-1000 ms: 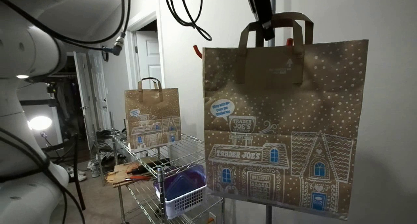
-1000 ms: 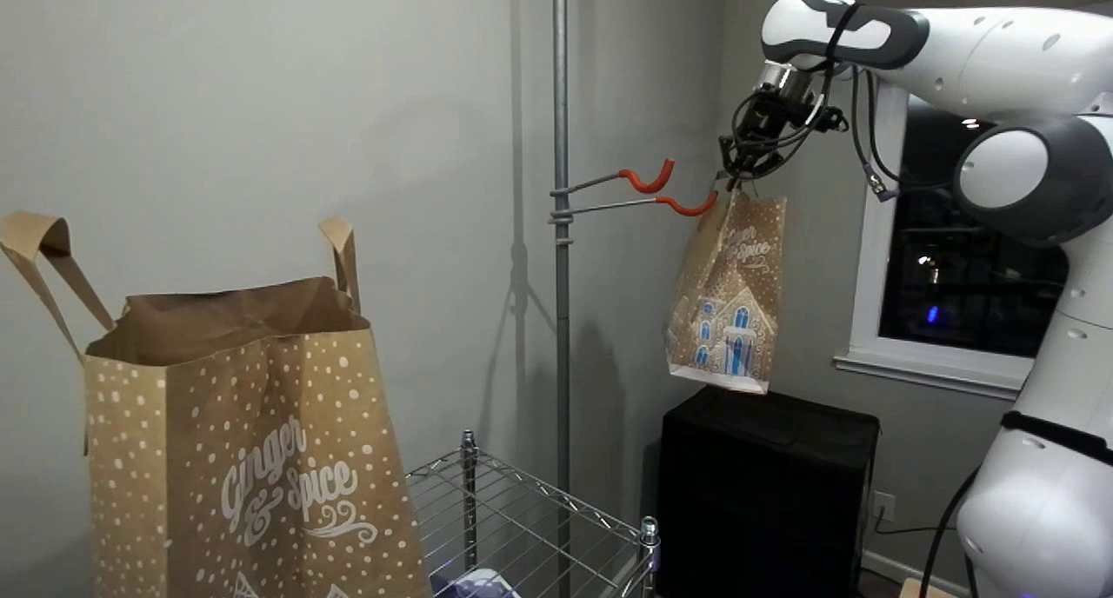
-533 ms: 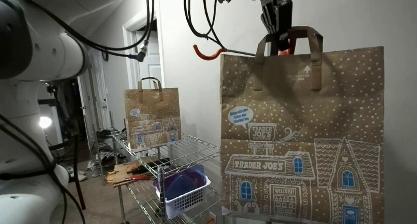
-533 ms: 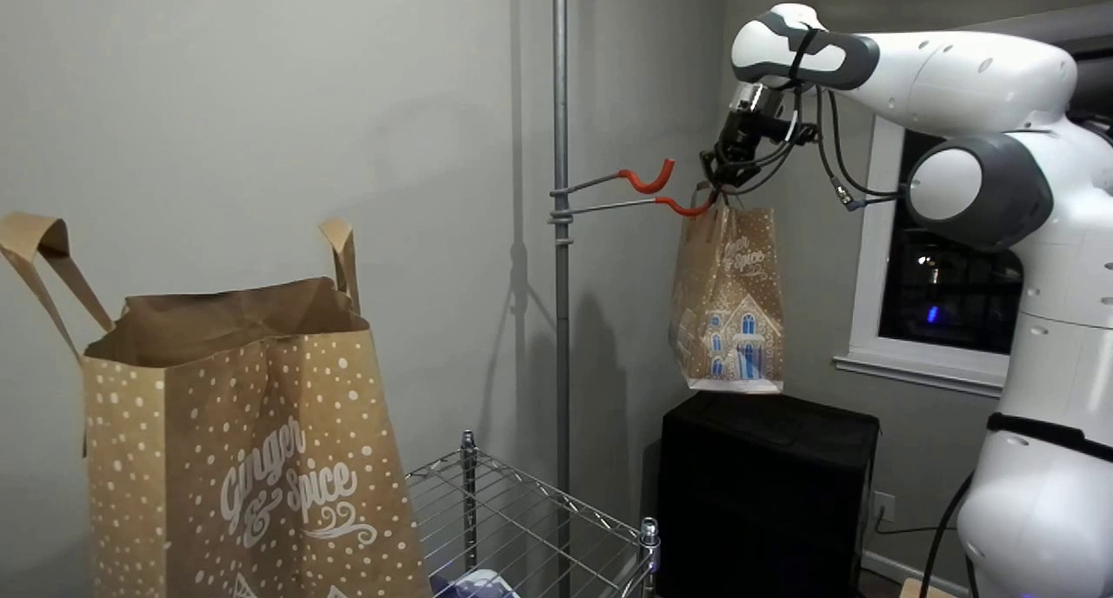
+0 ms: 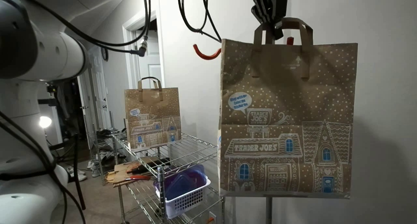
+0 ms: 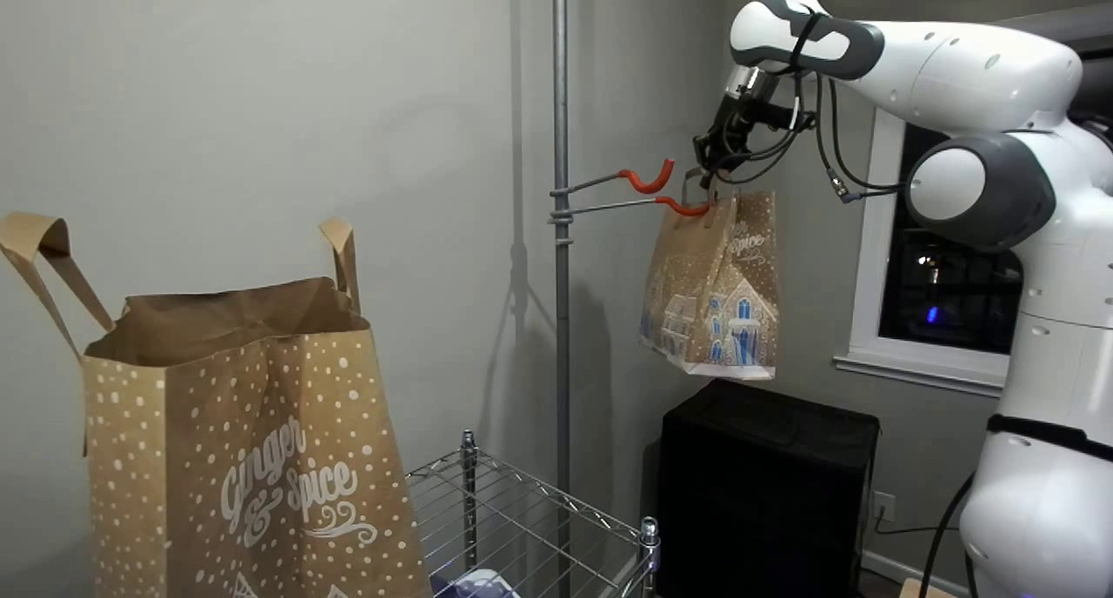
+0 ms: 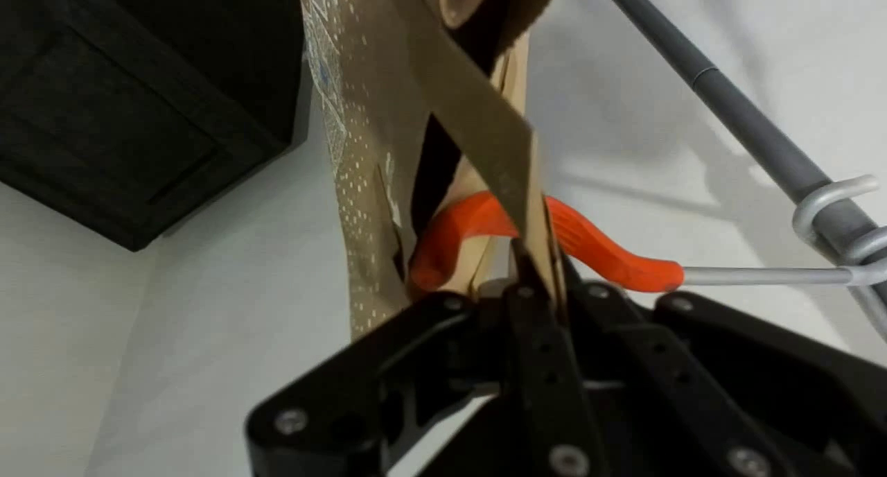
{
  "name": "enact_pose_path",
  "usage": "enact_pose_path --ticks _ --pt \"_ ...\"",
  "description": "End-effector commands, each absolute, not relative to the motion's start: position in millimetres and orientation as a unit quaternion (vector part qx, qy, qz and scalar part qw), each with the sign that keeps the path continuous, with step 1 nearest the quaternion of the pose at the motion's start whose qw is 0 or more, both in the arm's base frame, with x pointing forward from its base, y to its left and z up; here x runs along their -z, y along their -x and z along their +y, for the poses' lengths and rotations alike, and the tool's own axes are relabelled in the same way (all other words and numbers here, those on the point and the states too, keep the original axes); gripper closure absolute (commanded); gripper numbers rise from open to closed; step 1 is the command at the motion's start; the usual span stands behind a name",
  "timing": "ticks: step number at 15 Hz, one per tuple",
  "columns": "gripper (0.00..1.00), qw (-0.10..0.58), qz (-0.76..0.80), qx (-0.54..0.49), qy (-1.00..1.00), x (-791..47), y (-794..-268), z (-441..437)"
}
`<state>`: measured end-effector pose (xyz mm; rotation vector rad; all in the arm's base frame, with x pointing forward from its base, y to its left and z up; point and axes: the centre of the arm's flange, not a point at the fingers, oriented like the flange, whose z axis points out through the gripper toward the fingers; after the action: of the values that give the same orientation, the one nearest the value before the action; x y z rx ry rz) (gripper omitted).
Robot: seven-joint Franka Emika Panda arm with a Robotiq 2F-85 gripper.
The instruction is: Hang the paper bags on the rack
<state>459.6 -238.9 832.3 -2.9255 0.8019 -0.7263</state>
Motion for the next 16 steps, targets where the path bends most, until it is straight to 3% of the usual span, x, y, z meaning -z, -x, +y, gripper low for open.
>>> enact_pose_path --ticks 1,8,9,10,16 --pt "0.96 0.007 0.212 0.23 0.95 -833 -462 -223" --pt "0.96 -0.009 0.177 0.212 0.961 -821 -471 -206" --pt "0.71 -0.01 0.177 0.208 0.962 -818 -471 -206" --pt "0.7 -0.013 0.176 0.204 0.963 -817 -471 -206" --pt "0.33 -0.024 0.175 0.197 0.964 -813 -466 -210"
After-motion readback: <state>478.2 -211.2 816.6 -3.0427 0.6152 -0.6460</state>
